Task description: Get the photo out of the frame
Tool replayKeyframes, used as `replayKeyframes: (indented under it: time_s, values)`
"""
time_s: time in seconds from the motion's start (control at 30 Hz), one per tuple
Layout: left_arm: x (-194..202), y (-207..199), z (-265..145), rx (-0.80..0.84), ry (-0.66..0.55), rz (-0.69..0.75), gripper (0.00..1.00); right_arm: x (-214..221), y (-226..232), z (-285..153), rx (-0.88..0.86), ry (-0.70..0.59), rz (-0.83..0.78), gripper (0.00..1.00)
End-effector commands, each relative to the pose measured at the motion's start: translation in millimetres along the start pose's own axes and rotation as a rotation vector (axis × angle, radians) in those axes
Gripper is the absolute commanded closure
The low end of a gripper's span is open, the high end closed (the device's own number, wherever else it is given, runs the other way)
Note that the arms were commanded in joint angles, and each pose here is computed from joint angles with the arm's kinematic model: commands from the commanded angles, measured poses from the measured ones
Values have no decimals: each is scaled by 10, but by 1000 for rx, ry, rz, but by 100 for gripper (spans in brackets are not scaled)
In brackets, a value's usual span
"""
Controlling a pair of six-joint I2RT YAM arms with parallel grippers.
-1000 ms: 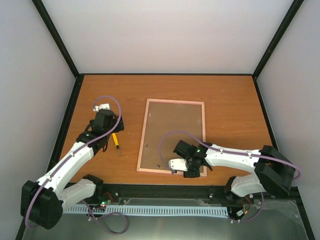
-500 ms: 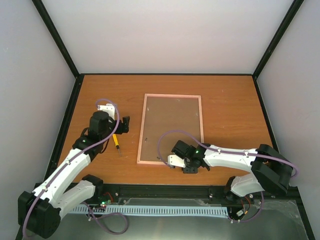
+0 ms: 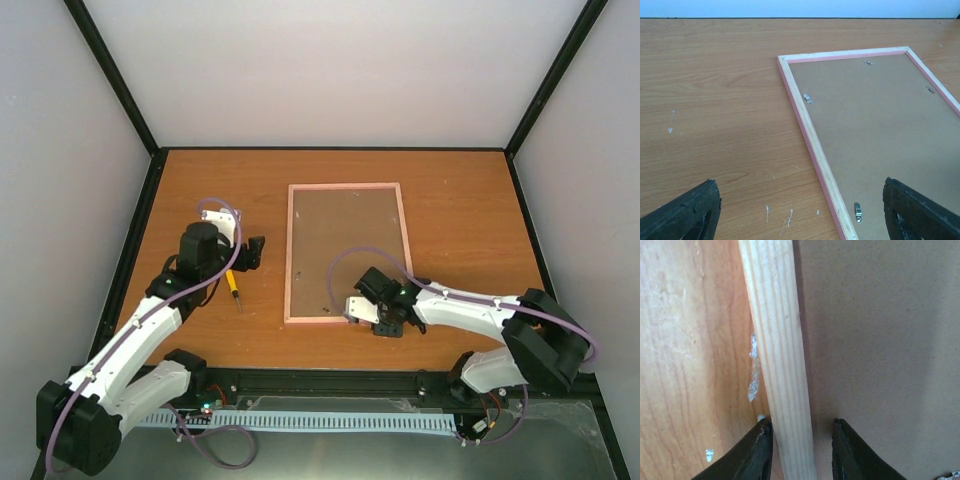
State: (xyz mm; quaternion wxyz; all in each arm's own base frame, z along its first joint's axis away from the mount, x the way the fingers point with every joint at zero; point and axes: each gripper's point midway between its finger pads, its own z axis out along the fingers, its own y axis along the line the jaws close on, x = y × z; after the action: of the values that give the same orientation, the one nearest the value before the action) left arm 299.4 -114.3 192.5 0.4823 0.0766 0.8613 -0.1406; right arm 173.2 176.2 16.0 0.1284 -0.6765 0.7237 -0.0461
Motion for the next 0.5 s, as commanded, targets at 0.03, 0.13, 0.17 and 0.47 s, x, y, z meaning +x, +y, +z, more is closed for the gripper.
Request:
replayKeyframes:
  time_s: [0.03,0.13,0.17,0.47]
  values:
    - [-24,-38,38,22,1,34,15,-39,133,119,-98,2,7,75]
    - [-57,-138,18,59,-20,61,20,-38,100,-38,-104,-3,16,88]
    - [-60,-197,7,80,-26,78,22,-56,77,-121,-100,-17,18,91]
    - [201,-1312,-340,310,-9,473,25,-125,-52,-896,-94,-150,17,97]
